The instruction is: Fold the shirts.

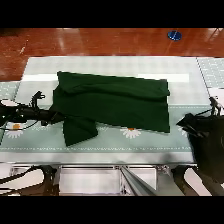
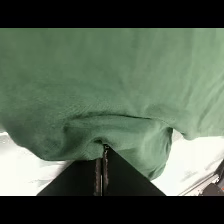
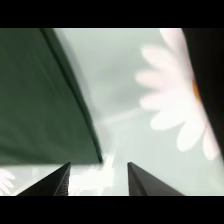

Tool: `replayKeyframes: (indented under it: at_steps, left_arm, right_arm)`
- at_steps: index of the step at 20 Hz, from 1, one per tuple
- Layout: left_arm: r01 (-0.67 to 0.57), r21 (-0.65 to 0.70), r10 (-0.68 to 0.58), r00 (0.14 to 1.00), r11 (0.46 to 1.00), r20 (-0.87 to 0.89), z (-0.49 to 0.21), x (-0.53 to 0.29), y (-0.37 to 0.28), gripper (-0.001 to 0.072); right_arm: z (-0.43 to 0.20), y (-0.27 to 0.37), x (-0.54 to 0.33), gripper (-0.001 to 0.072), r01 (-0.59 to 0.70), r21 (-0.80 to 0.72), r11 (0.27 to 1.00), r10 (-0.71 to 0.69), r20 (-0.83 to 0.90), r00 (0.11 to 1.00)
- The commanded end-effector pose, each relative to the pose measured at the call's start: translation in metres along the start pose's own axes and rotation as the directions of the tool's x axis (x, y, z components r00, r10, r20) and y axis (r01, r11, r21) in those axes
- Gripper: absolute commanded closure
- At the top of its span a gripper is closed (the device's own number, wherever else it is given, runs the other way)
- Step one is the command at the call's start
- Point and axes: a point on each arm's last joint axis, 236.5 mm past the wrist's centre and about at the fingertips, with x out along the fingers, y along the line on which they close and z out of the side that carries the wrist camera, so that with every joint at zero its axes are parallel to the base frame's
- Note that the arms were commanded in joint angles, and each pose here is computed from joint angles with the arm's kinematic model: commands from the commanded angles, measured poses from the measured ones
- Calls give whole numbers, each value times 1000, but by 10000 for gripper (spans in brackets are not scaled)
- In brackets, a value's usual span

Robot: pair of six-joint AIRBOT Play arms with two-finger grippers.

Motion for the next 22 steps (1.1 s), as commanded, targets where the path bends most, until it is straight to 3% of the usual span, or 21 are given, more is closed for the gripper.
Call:
replayKeyframes:
  at_steps: [1, 5, 9, 13, 14, 15, 16, 19, 22]
  left_arm:
    - [7, 10, -7, 1000, 1000, -7, 0, -1, -3, 682]
    - [7, 10, -7, 1000, 1000, -6, 0, -1, -3, 682]
    - [7, 10, -7, 1000, 1000, -6, 0, -1, -3, 682]
    - [7, 10, -7, 1000, 1000, -6, 0, -1, -3, 682]
    - [7, 12, -7, 1000, 1000, -4, 1, -2, -4, 682]
    - [7, 16, -7, 1000, 1000, 1, 4, -3, -5, 682]
    - [10, 25, -10, 1000, 1000, 15, 9, -8, -7, 682]
    - [33, 77, -37, 998, 996, 52, 32, -35, -27, 682]
    - [24, 150, -43, 991, 988, 125, 66, -61, -55, 682]
  right_arm:
    - [-28, -7, 14, 293, 5, 38, 999, -1, -86, 996]
    - [-42, -8, 35, 299, -27, 59, 998, 36, -164, 986]
    - [-8, 24, 54, 305, -164, 132, 978, 173, -63, 983]
    - [14, 63, 71, 312, -205, 72, 976, 208, -50, 977]
    - [23, 78, 70, 435, -221, 43, 974, 223, -37, 974]
    - [27, 89, 68, 622, -230, -7, 973, 229, -38, 973]
    - [28, 101, 63, 692, -243, -84, 966, 240, -52, 969]
    - [28, 114, 41, 693, -247, -191, 950, 231, -106, 967]
    - [59, 127, 24, 693, -228, -242, 943, 228, -30, 973]
